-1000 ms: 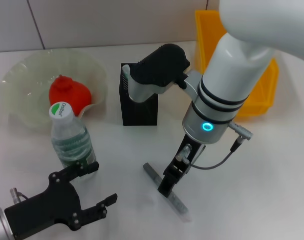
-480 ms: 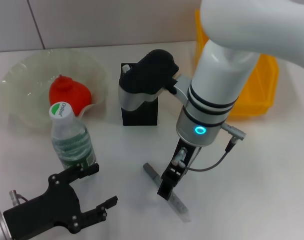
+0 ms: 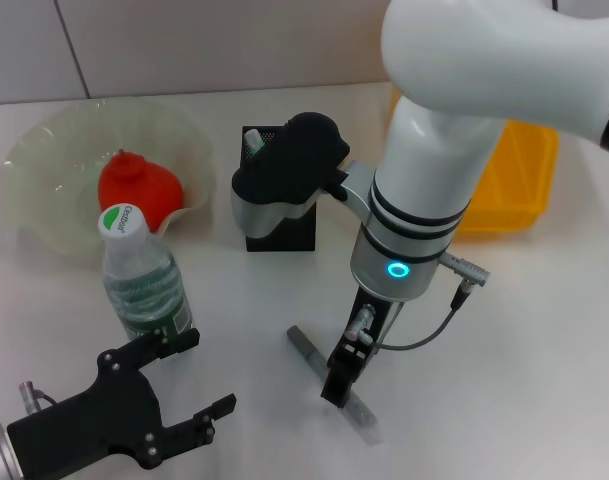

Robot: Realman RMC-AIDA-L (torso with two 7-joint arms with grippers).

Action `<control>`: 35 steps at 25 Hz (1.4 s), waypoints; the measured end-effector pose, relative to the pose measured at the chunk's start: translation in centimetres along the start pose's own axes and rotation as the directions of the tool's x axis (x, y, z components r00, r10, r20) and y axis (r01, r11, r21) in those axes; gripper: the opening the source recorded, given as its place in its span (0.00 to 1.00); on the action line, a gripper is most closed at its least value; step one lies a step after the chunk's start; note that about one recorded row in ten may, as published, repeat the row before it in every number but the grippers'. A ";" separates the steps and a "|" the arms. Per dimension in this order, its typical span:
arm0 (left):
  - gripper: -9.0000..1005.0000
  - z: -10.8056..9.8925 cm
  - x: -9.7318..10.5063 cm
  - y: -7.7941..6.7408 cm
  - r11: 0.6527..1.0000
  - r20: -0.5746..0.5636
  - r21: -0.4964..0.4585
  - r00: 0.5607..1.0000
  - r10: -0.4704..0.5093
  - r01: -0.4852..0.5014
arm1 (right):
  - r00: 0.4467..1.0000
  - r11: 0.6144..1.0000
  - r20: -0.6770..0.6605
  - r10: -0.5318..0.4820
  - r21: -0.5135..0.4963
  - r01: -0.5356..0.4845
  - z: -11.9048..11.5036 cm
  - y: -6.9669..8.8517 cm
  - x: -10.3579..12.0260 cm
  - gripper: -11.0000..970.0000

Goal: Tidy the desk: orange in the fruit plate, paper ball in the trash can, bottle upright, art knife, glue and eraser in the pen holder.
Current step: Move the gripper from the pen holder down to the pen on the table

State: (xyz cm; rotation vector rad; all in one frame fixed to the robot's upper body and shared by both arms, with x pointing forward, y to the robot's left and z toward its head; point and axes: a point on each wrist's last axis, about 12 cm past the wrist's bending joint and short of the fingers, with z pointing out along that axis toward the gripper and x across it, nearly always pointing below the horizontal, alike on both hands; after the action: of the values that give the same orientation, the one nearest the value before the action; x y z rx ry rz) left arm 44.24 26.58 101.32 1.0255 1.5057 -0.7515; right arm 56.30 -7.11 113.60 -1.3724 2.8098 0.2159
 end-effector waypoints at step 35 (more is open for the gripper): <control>0.78 0.4 0.0 -0.1 1.000 -0.007 0.023 1.000 0.007 -0.007 | 0.999 1.000 -0.044 0.025 0.013 -0.024 0.1 -0.7 0.3 0.81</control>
State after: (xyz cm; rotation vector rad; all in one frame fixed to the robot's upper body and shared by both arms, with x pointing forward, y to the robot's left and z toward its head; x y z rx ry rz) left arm 44.30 26.18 101.25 1.0511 1.5018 -0.7632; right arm 56.62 -7.75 113.42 -1.3578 2.8598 0.1706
